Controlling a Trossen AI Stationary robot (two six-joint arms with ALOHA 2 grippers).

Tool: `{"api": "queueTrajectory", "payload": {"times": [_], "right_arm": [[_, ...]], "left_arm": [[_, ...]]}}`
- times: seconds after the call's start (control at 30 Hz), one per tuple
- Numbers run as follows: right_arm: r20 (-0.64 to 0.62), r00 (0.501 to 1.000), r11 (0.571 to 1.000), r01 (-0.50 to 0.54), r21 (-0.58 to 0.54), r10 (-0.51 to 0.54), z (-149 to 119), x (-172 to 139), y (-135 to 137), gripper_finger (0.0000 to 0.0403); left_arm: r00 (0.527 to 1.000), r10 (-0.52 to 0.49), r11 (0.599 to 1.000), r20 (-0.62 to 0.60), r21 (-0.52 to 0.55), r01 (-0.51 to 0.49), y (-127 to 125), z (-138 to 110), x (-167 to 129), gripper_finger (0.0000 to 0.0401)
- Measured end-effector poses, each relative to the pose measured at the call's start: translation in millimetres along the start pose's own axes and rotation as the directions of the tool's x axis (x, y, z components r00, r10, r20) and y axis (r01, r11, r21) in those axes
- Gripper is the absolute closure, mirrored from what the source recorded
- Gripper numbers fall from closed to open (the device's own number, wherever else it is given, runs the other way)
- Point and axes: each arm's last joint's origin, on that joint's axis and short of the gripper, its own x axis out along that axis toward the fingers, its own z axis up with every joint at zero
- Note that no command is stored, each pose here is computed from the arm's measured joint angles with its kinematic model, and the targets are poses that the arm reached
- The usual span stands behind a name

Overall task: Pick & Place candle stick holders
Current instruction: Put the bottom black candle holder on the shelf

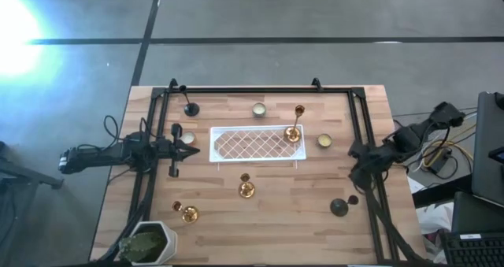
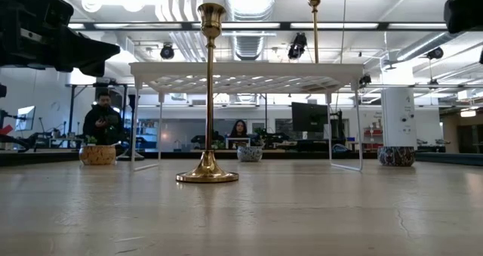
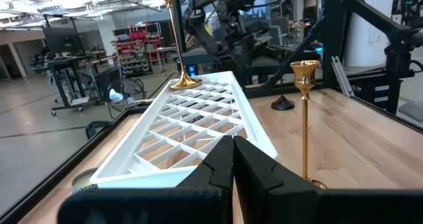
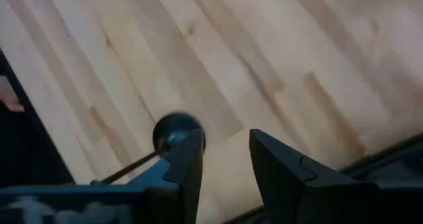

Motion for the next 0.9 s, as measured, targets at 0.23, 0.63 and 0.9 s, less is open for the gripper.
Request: {"api": "queueTrajectory", "payload": {"times": [0.23,0.63,0.9], "right_arm": [[-0.133,0.986,0.991,0.110,0.070,-0.100,-16.4,7.3,15.5,0.0311],[-0.206,0.958,0.959,0.234,0.157,-0.200,-62.7,19.6,47.7,0.0327],[-0.026,0.995,0.992,0.099,0.084,-0.097,-77.7,33.1,82.4,0.0309]], "left_arm": [[1.000,0.000,1.000,-0.001,0.000,0.000,0.0,-0.1,0.0,0.0387],[1.000,0.000,1.000,0.000,0.000,0.000,0.0,-0.1,0.0,0.0387],[1.000,0.000,1.000,-0.001,0.000,0.000,0.0,-0.1,0.0,0.0387]]}}
